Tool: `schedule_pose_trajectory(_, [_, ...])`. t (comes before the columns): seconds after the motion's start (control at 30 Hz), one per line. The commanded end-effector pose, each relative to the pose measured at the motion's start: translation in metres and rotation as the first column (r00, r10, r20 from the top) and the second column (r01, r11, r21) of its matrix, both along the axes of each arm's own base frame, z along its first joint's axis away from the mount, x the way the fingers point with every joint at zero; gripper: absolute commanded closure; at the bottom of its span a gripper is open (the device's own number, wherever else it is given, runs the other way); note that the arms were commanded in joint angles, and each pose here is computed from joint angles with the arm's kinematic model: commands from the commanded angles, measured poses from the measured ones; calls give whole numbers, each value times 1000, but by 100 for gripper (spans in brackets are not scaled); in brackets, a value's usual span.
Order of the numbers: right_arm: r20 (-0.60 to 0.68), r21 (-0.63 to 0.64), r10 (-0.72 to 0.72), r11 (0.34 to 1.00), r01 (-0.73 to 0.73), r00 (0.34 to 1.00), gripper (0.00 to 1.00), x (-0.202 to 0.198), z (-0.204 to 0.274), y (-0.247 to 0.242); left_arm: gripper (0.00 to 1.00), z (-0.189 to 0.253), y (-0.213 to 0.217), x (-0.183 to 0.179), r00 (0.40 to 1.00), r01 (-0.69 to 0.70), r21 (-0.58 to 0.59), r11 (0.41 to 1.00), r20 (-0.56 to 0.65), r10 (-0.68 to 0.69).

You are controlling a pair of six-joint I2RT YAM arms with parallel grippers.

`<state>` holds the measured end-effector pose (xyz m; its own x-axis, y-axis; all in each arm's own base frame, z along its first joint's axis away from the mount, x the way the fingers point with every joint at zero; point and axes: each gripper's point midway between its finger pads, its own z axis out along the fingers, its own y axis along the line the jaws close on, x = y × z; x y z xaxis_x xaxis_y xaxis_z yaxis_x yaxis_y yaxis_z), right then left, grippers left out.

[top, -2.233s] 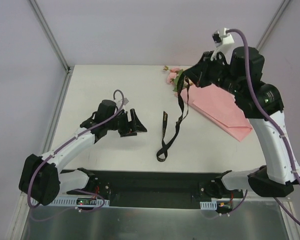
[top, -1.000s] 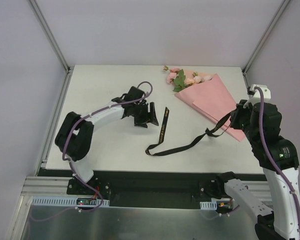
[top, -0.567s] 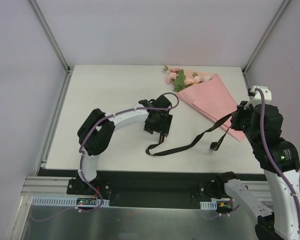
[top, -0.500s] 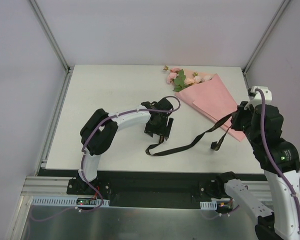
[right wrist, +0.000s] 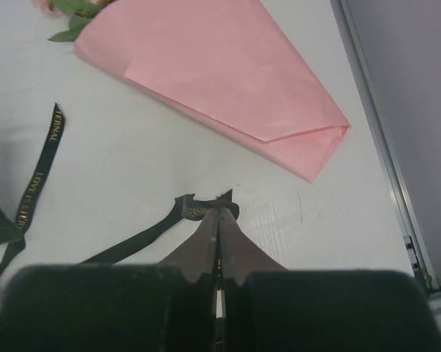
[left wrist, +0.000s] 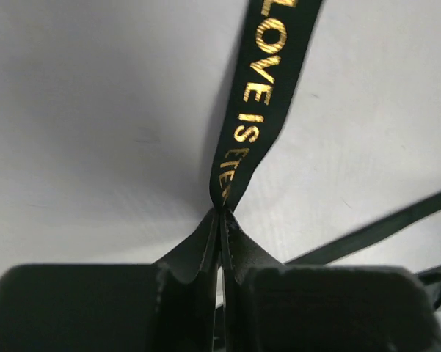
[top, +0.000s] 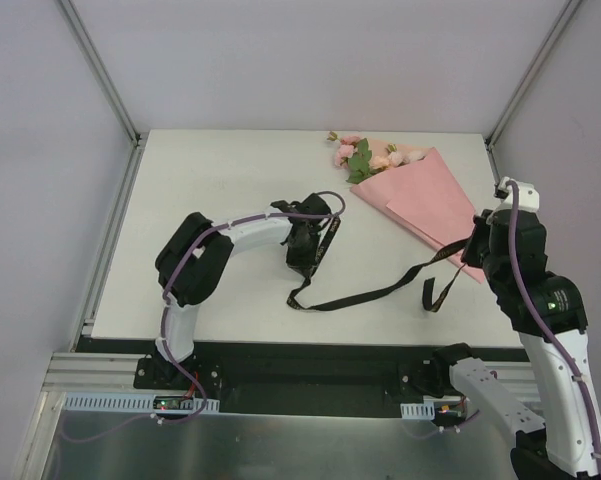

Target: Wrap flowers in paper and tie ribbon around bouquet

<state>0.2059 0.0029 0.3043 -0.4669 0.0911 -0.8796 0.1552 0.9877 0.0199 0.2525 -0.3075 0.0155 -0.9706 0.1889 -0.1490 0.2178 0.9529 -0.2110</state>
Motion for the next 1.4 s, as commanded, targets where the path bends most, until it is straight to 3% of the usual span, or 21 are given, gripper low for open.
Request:
schedule_pose_trajectory(0.0, [-69, -16, -154, 988, 153, 986, 100, -3, -25, -19, 100, -3, 53, 15, 993, -114, 69, 991, -13, 115])
schedule_pose_trajectory(0.13, [-209, -74, -269, 963, 259, 940, 100, 4, -57, -30, 100, 18, 123, 32, 930, -368, 51, 928, 35, 366])
schedule_pose_trajectory(0.17, [-247, -86, -303, 953, 291, 920, 100, 4, -67, -35, 100, 40, 150, 47, 882, -465, 0, 885, 82, 463])
schedule_pose_trajectory(0.23, [-326, -141, -352, 936, 323, 877, 99, 14, -87, -43, 100, 50, 175, 44, 833, -548, -58, 835, 50, 550])
schedule_pose_trajectory(0.27, [-342, -178, -418, 908, 379, 841, 100, 14, -91, -58, 100, 69, 205, 54, 768, -628, -119, 769, 66, 638])
schedule_pose_trajectory(0.37, [-457, -184, -464, 884, 430, 759, 100, 22, -115, -71, 100, 87, 243, 53, 662, -726, -186, 662, 73, 746])
schedule_pose_trajectory(0.43, [-459, -210, -490, 870, 446, 741, 100, 30, -113, -78, 100, 90, 285, 56, 562, -801, -158, 577, 134, 816])
schedule_pose_trajectory(0.53, [-459, -245, -544, 838, 488, 703, 100, 36, -111, -94, 100, 89, 320, 50, 419, -886, -167, 432, 110, 901])
schedule_pose_trajectory(0.6, [-428, -315, -602, 799, 513, 675, 100, 29, -100, -109, 100, 92, 323, 52, 385, -899, -198, 390, 63, 921])
schedule_pose_trajectory(0.77, [-211, -467, -731, 658, 590, 648, 100, -14, -30, -147, 100, 114, 307, 62, 416, -857, -318, 406, 39, 908])
schedule_pose_trajectory(0.83, [-126, -467, -750, 622, 628, 650, 100, -31, -5, -151, 100, 122, 306, 61, 416, -846, -341, 409, 56, 907])
schedule_pose_trajectory(0.93, [-133, -437, -655, 712, 549, 744, 99, -13, -14, -134, 100, 133, 315, 65, 381, -849, -353, 393, 106, 919])
schedule_pose_trajectory(1.03, [-300, -383, -423, 874, 298, 855, 100, 34, -65, -85, 100, 141, 332, 69, 353, -855, -330, 400, 197, 915])
schedule_pose_trajectory(1.07, [-372, -283, -267, 945, 165, 889, 100, 53, -85, -53, 100, 140, 336, 67, 365, -855, -306, 419, 219, 905])
schedule_pose_trajectory(1.13, [-478, -186, -78, 982, -15, 875, 100, 78, -128, -4, 100, 139, 356, 65, 323, -886, -246, 393, 281, 904])
schedule_pose_trajectory(1.17, [-528, -60, 60, 992, -108, 847, 100, 82, -146, 28, 100, 137, 368, 63, 296, -903, -223, 368, 298, 907])
schedule_pose_trajectory(1.23, [-578, 56, 158, 986, -155, 801, 100, 91, -171, 58, 100, 129, 379, 57, 259, -928, -197, 317, 272, 927])
schedule_pose_trajectory(1.3, [-652, 103, 176, 984, -145, 737, 100, 94, -201, 69, 100, 122, 392, 54, 179, -951, -210, 225, 216, 960])
schedule_pose_trajectory(1.37, [-686, 32, 91, 995, -96, 722, 100, 97, -214, 53, 100, 112, 390, 60, 191, -956, -190, 222, 172, 966])
